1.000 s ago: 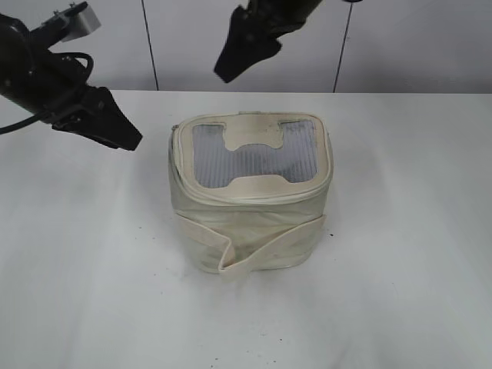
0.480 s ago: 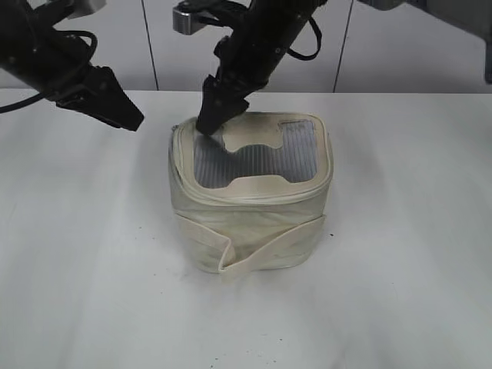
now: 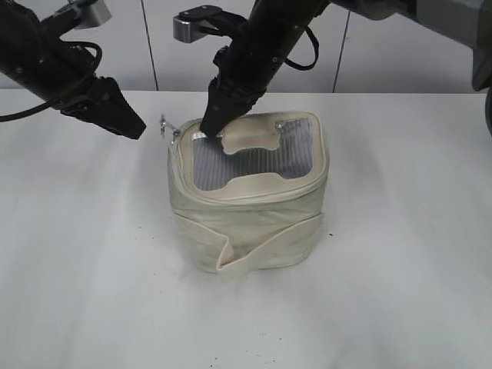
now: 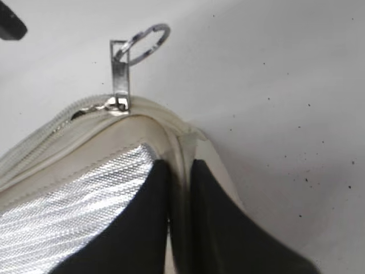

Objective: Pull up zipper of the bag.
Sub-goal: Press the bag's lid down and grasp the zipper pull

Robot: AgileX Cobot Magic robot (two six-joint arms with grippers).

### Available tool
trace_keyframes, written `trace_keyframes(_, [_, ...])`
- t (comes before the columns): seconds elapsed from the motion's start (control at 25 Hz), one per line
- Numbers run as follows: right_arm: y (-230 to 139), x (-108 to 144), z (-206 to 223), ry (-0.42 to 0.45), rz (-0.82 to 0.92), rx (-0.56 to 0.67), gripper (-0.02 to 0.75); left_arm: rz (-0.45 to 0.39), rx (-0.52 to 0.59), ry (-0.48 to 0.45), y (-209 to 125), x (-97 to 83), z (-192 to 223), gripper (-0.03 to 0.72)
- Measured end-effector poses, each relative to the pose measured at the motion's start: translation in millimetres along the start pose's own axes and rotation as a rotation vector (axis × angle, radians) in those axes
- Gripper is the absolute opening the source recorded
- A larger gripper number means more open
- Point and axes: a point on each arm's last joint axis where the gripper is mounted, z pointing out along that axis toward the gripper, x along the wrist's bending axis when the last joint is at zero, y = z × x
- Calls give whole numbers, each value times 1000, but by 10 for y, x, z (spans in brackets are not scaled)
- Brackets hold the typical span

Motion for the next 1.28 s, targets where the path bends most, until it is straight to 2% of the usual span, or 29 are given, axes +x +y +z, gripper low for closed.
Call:
trace_keyframes(0.04, [-1,2,0,2,9,1,67,16,-3,4,3,3,0,368])
trace_keyframes(0.24, [4,7,-21,-2,34,1,63,83,-33,42,33,34,0,491])
trace_keyframes(0.4, [11,15,-54,-9,52,1,63,104,-46,57,46,46,0,530])
trace_keyframes(0.56, [14,29,-87,-17,64,6,62,174,-21,54,68,-46,63,535])
trace_keyframes(0.76, [41,79,-69,-22,67,17,61,324,42,110,120,-225,210,537])
trace_keyframes(0.84, [48,92,-64,-25,63,20,61,355,36,130,150,-270,245,537])
trace_keyframes(1.12, [52,98,-66,-28,66,23,61,380,-39,215,246,-250,257,532])
trace_keyframes(1.28, [55,105,-64,-29,64,24,60,388,-57,235,271,-255,263,457])
